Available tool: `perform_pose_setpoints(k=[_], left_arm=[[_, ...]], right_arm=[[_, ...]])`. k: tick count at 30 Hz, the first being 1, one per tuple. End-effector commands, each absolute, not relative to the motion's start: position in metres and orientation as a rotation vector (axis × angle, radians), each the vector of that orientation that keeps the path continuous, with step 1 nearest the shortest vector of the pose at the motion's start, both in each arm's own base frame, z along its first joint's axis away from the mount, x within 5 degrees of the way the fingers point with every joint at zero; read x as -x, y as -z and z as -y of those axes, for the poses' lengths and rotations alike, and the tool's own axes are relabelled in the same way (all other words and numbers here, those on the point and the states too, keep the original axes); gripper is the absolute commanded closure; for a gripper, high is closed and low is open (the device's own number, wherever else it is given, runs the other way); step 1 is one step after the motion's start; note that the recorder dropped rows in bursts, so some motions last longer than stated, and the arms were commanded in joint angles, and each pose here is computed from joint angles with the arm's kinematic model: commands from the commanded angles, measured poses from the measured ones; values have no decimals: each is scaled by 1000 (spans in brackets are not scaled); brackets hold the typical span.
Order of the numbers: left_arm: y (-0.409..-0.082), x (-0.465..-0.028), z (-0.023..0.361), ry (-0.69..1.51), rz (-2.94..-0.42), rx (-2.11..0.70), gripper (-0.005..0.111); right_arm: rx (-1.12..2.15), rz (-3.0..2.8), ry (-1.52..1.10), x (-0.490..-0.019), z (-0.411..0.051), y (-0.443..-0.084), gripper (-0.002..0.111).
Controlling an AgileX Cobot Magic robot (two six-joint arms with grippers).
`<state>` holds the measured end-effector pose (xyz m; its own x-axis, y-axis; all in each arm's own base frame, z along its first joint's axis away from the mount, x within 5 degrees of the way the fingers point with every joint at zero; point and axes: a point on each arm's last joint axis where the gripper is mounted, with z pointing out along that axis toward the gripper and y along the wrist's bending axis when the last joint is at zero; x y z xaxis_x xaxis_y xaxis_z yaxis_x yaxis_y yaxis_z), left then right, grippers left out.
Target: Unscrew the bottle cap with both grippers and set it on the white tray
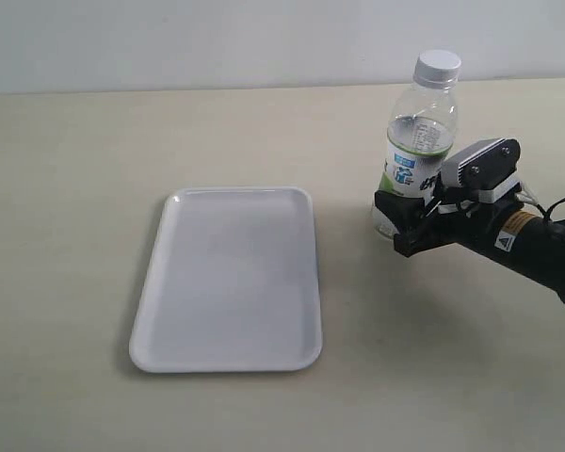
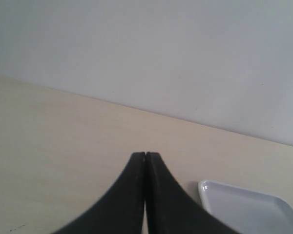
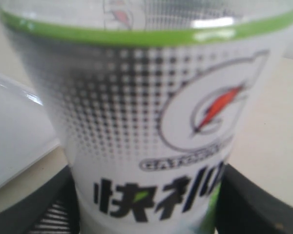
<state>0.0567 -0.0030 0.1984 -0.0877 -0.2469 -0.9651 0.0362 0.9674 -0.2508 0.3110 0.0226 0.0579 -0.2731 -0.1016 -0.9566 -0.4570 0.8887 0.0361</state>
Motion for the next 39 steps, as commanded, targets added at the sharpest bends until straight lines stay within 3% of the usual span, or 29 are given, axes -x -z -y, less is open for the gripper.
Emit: perform_pose_setpoints(k=[1, 28, 33, 36, 39], left_arm=[[-199, -56, 3, 240, -1634, 153, 104], [-199, -56, 3, 240, -1634, 153, 104], [-210, -56, 4, 257, -1519, 141, 104], [-213, -56, 4, 475, -1464, 334, 104], [-224, -54, 4, 528, -1341, 330, 104]], right_arm=[[418, -1813, -360, -313, -21, -61, 108], [455, -1799, -356, -313, -23, -70, 108], [451, -1800, -353, -314, -22, -70, 108], [451, -1800, -353, -314, -22, -70, 108], [451, -1800, -353, -314, -22, -70, 108]])
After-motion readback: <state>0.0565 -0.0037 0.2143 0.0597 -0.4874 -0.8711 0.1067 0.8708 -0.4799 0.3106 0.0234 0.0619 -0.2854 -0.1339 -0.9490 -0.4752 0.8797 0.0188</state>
